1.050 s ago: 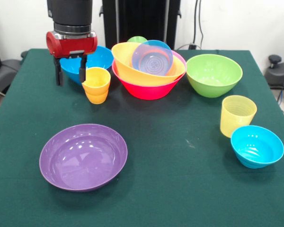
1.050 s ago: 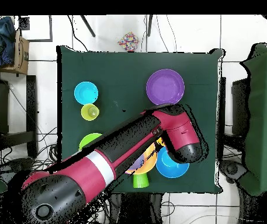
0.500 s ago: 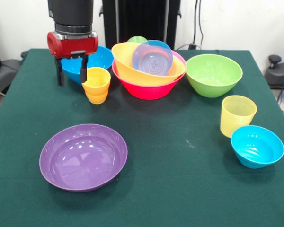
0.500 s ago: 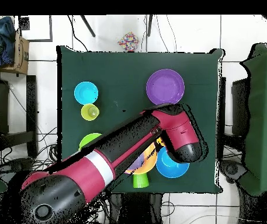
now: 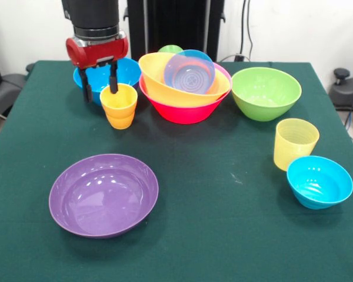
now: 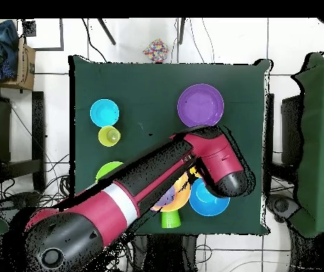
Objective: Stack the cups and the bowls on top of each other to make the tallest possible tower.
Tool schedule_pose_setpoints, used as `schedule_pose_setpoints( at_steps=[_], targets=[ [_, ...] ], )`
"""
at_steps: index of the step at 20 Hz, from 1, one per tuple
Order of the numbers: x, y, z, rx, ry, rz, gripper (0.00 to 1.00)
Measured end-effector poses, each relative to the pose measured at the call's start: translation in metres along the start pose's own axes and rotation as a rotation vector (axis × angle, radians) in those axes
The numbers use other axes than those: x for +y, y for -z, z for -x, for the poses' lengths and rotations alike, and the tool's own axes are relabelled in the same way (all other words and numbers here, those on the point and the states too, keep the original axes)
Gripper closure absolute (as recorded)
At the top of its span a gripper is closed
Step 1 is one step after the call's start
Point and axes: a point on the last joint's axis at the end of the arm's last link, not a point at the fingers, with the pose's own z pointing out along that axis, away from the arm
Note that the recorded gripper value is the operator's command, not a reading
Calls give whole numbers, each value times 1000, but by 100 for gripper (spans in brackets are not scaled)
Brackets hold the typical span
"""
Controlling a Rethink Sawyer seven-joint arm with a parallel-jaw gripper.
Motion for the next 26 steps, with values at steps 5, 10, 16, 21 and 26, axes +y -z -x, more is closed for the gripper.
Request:
schedule_pose_setpoints(
  at_steps=[5,10,16,21,26],
  targets=[
    [7,2,0,5,8,60,0],
    [11,-6,-4,19,9,76,0],
    [19,-23,-16,49,3,95,0],
    [21,-34,-22,66,-3,87,0],
    [18,-41,-27,84,-3,45,0]
  ],
)
